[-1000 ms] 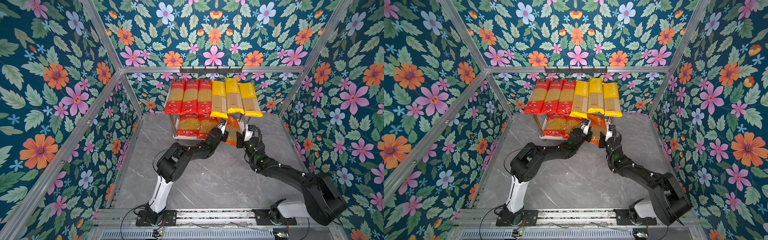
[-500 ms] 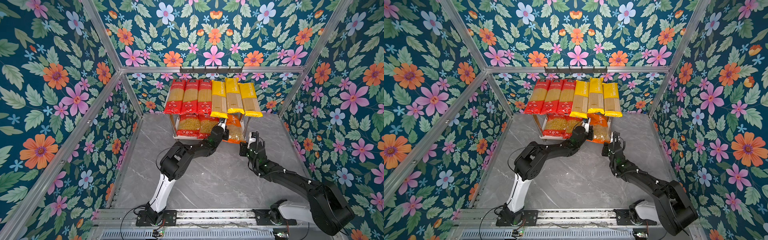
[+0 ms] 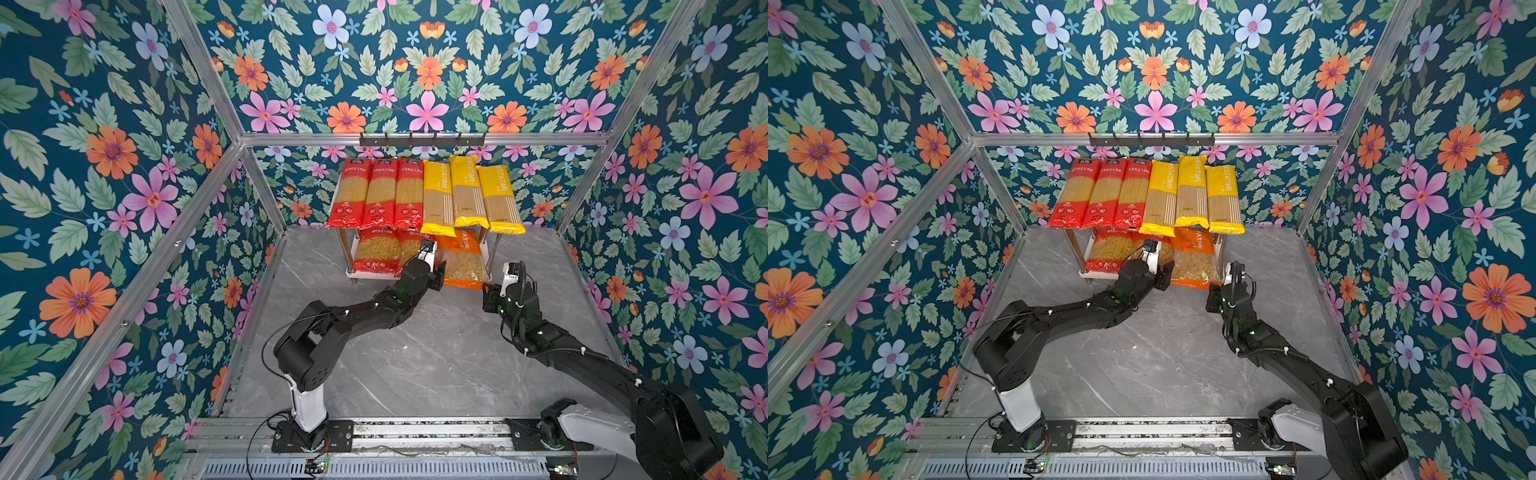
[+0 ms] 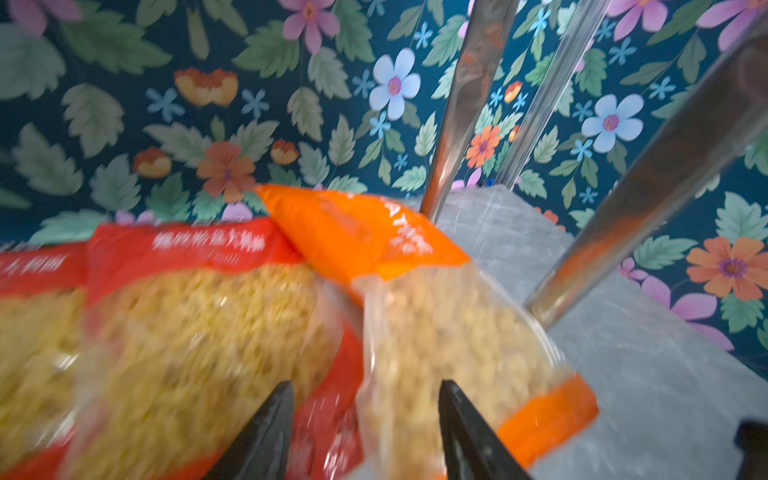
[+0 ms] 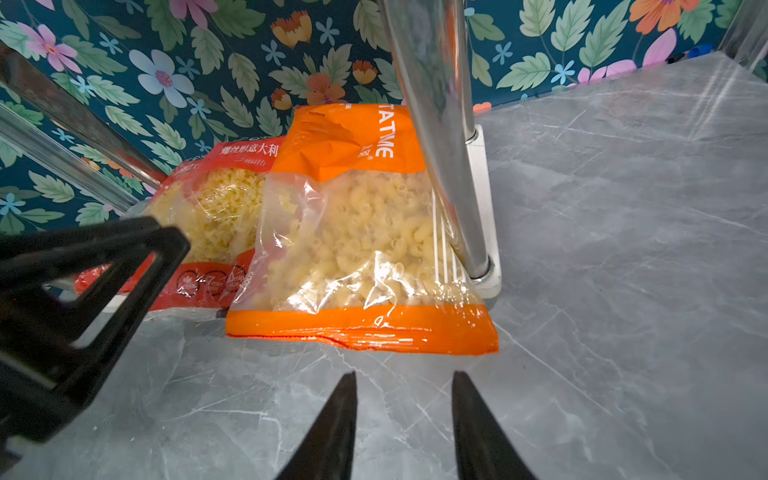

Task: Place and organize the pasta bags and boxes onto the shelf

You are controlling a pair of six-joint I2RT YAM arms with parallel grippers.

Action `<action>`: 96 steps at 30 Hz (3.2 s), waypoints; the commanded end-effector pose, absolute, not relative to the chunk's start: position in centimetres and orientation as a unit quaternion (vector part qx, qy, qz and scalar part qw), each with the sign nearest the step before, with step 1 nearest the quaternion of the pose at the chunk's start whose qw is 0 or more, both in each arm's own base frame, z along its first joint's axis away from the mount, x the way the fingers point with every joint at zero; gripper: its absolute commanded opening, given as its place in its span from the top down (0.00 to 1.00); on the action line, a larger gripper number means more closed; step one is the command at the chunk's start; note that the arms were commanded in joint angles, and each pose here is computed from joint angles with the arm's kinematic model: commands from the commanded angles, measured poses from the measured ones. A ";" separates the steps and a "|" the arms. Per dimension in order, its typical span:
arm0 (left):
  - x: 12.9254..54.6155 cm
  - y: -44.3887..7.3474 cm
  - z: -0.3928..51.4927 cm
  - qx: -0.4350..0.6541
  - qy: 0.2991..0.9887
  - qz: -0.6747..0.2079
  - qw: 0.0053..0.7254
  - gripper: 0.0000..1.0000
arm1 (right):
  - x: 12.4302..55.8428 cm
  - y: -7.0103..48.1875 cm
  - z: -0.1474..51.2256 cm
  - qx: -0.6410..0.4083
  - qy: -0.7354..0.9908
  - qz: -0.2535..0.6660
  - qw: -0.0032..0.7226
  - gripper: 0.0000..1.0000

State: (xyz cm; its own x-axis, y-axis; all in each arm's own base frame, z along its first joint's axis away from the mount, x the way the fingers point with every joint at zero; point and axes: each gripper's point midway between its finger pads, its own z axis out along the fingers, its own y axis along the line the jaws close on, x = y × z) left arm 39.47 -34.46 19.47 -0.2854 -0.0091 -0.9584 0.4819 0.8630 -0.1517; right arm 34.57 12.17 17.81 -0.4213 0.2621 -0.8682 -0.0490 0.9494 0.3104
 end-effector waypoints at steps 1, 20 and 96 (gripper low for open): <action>37.1 -31.8 19.5 0.135 0.779 -0.210 0.575 0.42 | 33.0 11.4 16.8 0.055 0.845 0.135 0.515 0.61; 32.7 -4.3 17.0 -0.021 0.763 0.132 0.633 0.29 | 32.5 -5.7 16.2 0.204 0.809 -0.087 0.544 0.35; 38.3 2.7 11.3 -0.075 0.758 0.087 0.642 0.00 | 36.9 -4.2 10.1 0.124 0.792 -0.039 0.596 0.01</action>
State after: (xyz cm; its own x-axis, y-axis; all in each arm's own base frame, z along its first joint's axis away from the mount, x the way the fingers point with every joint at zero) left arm 38.25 2.55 10.83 -0.1831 -0.0118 -0.9830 -0.2185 0.9754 0.0290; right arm 36.61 -4.16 9.61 -0.2747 0.1576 -0.9485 0.2474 0.9648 0.0886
